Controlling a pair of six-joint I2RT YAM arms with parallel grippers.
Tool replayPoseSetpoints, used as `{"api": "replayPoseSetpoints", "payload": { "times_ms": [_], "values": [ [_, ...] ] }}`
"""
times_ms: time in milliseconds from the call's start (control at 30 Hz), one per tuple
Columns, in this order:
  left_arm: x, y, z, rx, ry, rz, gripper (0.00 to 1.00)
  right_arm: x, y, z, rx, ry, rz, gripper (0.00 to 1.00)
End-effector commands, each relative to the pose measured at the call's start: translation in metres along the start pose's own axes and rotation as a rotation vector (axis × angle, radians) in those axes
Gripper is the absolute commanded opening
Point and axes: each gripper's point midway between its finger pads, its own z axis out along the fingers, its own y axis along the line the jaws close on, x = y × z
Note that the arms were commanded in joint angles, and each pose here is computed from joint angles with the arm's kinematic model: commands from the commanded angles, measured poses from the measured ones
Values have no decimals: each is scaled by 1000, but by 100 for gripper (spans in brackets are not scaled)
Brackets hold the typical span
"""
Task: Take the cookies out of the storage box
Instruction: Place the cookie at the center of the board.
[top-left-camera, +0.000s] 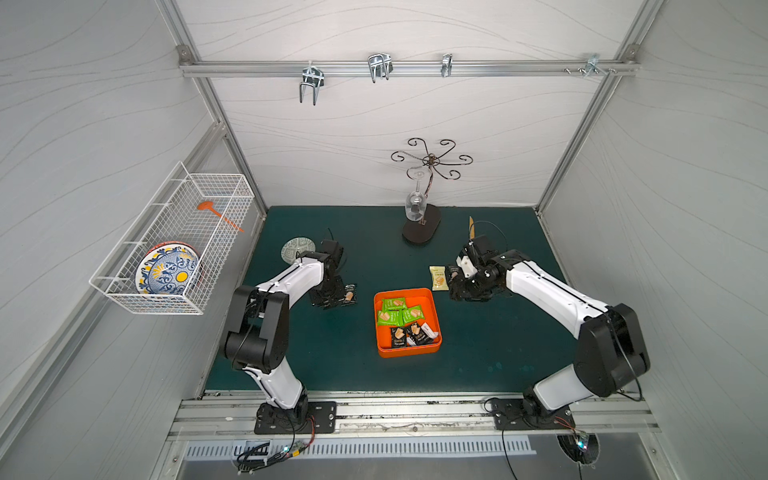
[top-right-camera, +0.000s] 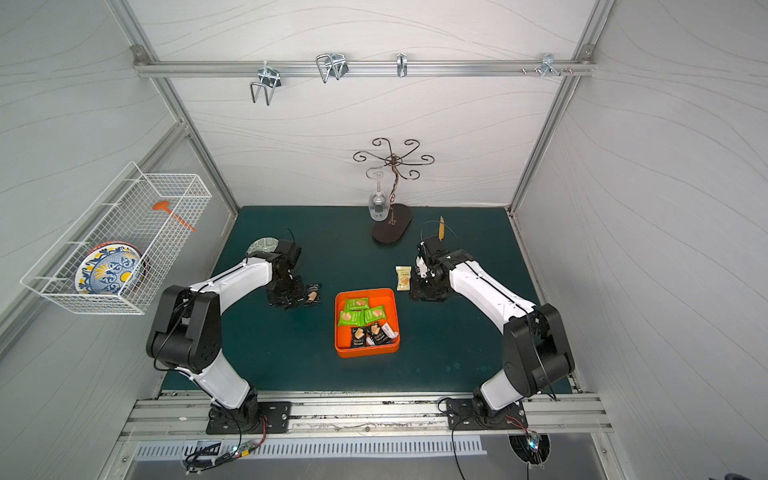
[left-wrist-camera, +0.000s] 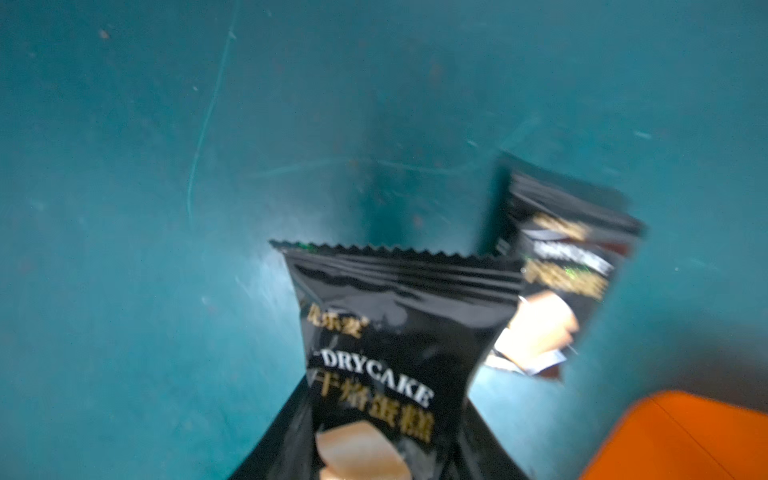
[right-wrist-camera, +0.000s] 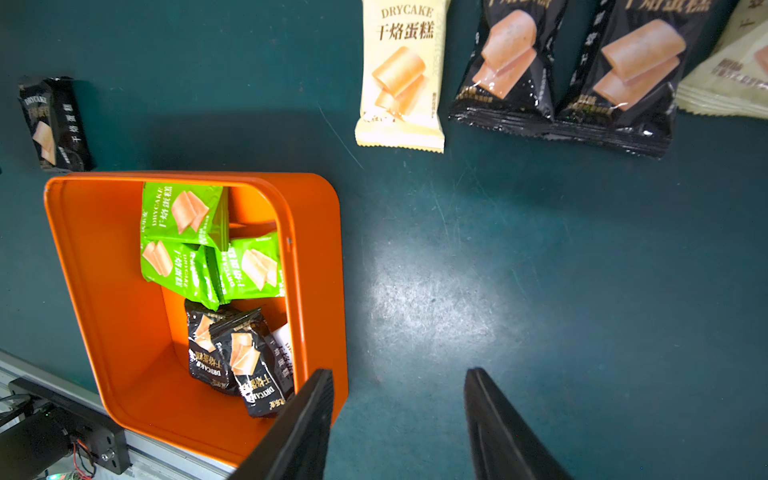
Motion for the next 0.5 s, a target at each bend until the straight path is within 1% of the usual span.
{"api": "replayPoseSetpoints", "payload": {
  "times_ms": [0,167,267,300,367,467],
  "values": [
    [-8,-5,13,20,1,24,44,2,-1,0,22,25,-11,55],
    [-6,-10,30,28,45,21,44,1,0,1,27,24,-12,55],
    [-6,-11,34,26,55,23,45,1,-1,1,32,25,-13,55],
    [-7,-11,34,26,54,23,46,1,-1,0,32,26,-13,55],
    [-7,-9,33,21,51,23,57,2,-1,0,35,26,-15,55],
    [-7,-7,28,15,40,17,64,2,-1,-1,36,24,-17,56]
  ]
}}
